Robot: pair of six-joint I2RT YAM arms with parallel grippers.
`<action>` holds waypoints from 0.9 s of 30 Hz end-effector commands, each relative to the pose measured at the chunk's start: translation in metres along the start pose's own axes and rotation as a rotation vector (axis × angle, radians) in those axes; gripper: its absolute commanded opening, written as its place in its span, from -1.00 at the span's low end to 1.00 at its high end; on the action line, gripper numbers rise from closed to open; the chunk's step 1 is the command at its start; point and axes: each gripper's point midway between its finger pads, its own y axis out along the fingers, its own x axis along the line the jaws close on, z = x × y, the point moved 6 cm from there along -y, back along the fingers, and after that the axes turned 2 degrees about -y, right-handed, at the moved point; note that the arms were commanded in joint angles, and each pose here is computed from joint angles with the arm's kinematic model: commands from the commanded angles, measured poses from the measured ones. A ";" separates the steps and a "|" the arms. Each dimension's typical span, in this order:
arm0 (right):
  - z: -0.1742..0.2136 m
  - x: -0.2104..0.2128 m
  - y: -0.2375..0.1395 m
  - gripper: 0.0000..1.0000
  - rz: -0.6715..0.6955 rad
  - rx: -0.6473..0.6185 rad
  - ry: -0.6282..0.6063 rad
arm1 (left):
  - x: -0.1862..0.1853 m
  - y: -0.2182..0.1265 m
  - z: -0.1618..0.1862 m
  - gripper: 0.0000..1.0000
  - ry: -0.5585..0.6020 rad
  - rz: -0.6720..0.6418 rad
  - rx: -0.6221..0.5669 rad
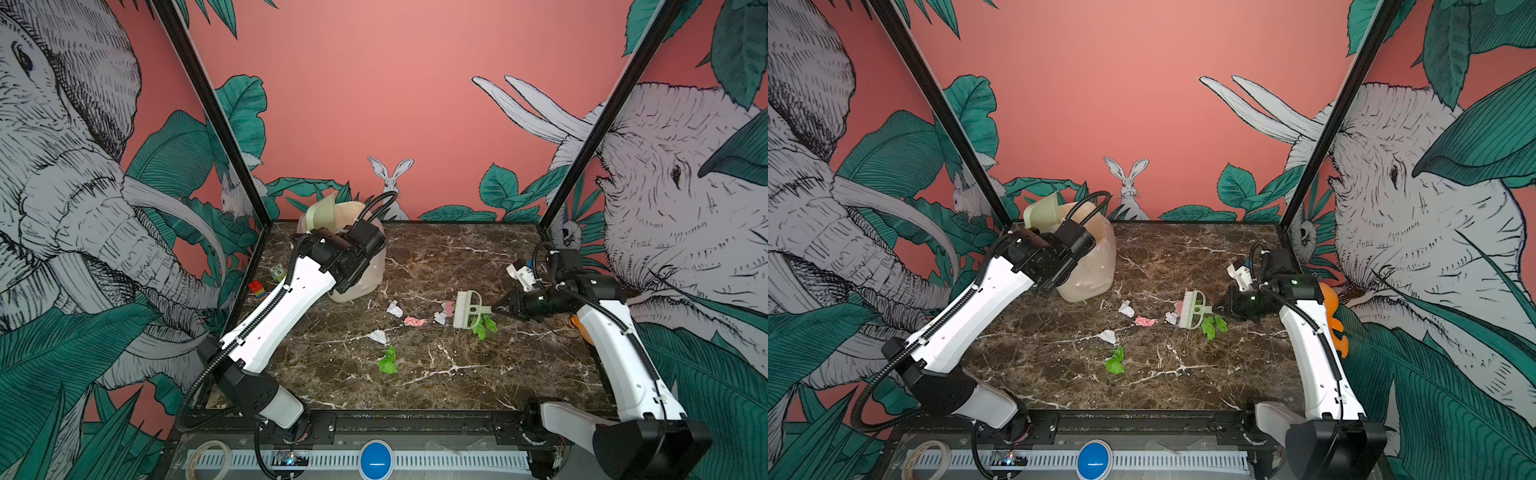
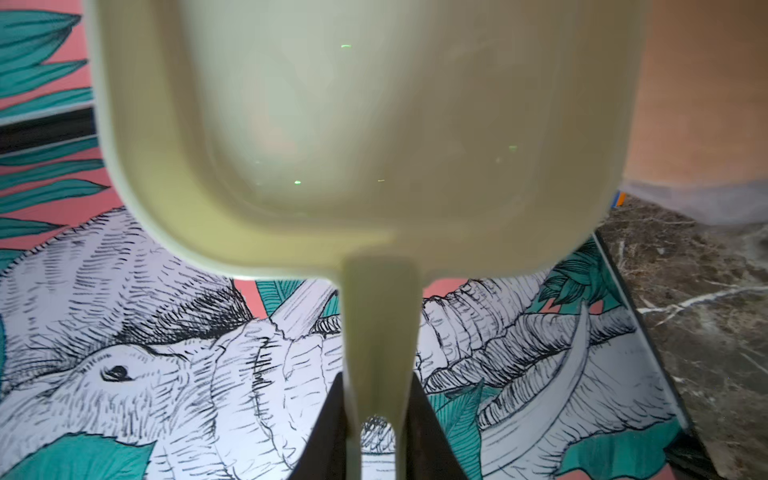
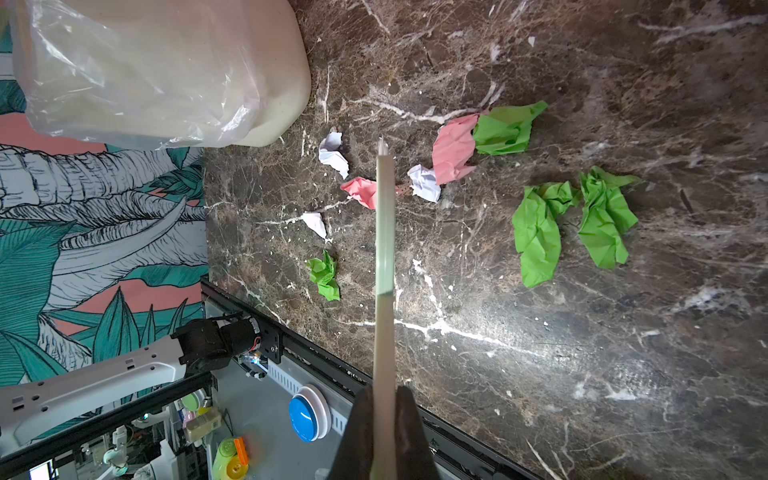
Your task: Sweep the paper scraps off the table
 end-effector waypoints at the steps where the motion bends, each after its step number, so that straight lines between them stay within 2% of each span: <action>1: 0.006 0.005 -0.002 -1.00 0.010 0.005 -0.034 | 0.008 -0.008 0.008 -1.00 -0.175 0.134 -0.044; 7: 0.020 0.028 0.022 -1.00 0.001 0.093 -0.117 | -0.004 -0.037 0.005 -1.00 -0.351 0.397 -0.145; 11: 0.028 0.051 0.054 -1.00 -0.054 0.131 -0.158 | -0.021 -0.059 0.002 -1.00 -0.416 0.557 -0.206; 20: 0.037 0.116 0.132 -1.00 -0.215 0.182 -0.236 | -0.058 -0.078 0.032 -1.00 -0.577 0.781 -0.224; 27: 0.027 0.145 0.177 -1.00 -0.275 0.196 -0.213 | -0.093 -0.081 0.059 -1.00 -0.593 0.866 -0.179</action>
